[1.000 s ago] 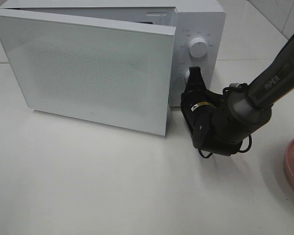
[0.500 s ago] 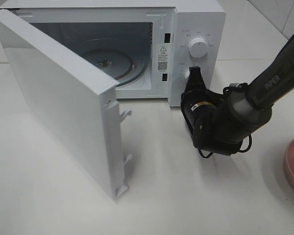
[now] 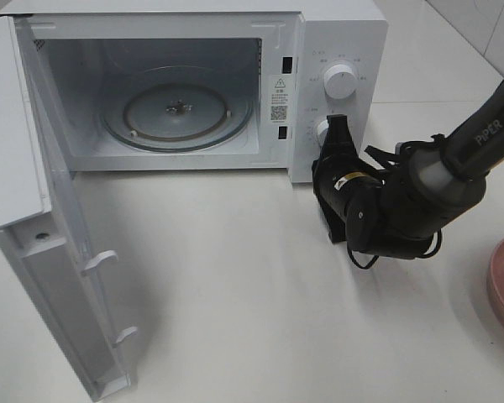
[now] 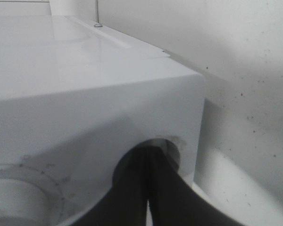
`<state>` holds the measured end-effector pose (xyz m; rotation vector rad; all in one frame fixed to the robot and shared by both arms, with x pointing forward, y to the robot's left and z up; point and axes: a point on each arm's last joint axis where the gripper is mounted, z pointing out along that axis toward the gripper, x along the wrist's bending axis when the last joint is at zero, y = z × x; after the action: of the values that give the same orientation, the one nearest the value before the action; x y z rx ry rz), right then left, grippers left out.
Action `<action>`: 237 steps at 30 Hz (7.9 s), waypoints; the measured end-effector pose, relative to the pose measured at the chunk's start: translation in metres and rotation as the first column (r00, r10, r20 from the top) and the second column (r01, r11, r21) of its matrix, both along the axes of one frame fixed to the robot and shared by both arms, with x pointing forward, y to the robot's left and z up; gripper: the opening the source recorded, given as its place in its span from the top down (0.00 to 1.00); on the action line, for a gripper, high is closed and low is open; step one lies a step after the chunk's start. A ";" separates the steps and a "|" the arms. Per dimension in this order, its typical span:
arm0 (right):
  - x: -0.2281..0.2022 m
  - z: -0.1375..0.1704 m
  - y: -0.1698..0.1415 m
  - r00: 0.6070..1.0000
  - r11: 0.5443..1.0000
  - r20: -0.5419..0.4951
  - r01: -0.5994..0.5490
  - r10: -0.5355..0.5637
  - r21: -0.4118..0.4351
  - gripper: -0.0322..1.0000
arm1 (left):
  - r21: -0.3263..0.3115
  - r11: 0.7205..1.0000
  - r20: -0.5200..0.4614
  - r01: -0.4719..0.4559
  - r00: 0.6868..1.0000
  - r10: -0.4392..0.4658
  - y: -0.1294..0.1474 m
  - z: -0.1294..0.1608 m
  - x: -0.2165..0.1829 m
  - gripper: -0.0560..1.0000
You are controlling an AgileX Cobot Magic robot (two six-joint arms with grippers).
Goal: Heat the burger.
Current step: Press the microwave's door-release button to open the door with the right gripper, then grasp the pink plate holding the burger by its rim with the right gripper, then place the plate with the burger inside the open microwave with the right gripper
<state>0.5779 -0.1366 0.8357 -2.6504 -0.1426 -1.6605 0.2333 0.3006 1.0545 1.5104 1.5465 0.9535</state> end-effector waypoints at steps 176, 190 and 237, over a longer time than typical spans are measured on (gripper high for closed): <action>-0.105 0.045 -0.134 0.030 -0.093 -0.953 -0.994 0.303 -0.061 0.84 | 0.000 1.000 0.000 0.000 1.000 0.000 0.000 0.000 0.000 0.03; -0.106 0.046 -0.135 0.019 -0.088 -0.959 -0.995 0.283 -0.046 0.89 | 0.000 1.000 0.000 0.000 1.000 0.000 0.000 0.000 0.000 0.03; -0.125 0.081 -0.100 0.082 -0.218 -0.996 -0.973 -0.021 -0.075 0.94 | 0.000 1.000 0.000 0.000 1.000 0.000 0.000 0.000 0.000 0.03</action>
<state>0.4528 -0.2363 0.9172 -2.1233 -2.7578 0.5449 0.2333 0.3006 1.0545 1.5104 1.5465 0.9535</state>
